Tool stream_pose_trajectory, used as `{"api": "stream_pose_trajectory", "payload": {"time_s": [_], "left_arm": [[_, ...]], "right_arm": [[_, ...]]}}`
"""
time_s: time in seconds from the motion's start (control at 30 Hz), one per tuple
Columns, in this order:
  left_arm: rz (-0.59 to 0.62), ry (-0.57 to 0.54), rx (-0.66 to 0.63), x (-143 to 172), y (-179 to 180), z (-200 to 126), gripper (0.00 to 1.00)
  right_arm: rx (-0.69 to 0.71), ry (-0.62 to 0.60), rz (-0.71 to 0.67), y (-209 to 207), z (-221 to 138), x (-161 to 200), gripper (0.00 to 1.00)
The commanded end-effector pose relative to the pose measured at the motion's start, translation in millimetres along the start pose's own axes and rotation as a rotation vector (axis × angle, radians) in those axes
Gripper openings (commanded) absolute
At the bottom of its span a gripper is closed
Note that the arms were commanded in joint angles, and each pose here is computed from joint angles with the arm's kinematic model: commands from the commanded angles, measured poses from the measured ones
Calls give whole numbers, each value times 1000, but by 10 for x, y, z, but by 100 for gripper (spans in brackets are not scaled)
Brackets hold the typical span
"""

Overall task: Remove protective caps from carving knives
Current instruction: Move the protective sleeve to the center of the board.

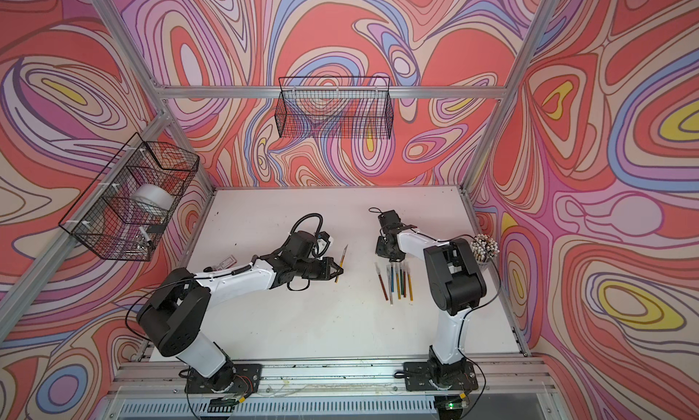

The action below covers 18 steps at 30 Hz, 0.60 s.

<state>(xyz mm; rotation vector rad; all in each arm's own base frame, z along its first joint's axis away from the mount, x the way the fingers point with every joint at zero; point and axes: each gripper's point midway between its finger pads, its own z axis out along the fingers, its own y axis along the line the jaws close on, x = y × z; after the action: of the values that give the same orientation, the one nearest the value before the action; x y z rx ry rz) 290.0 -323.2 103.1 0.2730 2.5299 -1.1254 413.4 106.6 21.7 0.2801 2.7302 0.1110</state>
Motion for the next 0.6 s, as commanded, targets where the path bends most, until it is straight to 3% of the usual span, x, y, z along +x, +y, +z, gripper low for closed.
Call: {"api": "stream_pose_trajectory", "payload": {"time_s": [0.0,0.33,0.57], "left_arm": [[-1,-13,-15,-9,22,-64,2],[-2,-13,-46,5,61,-107,2],[-8,-15,-62,15,90,-118,2]], "right_arm": [[40,8,-87,-30,109,-21,19],[46,-13,-216,69,163,-255,19],[29,-36,-214,112,30,-333,28]]}}
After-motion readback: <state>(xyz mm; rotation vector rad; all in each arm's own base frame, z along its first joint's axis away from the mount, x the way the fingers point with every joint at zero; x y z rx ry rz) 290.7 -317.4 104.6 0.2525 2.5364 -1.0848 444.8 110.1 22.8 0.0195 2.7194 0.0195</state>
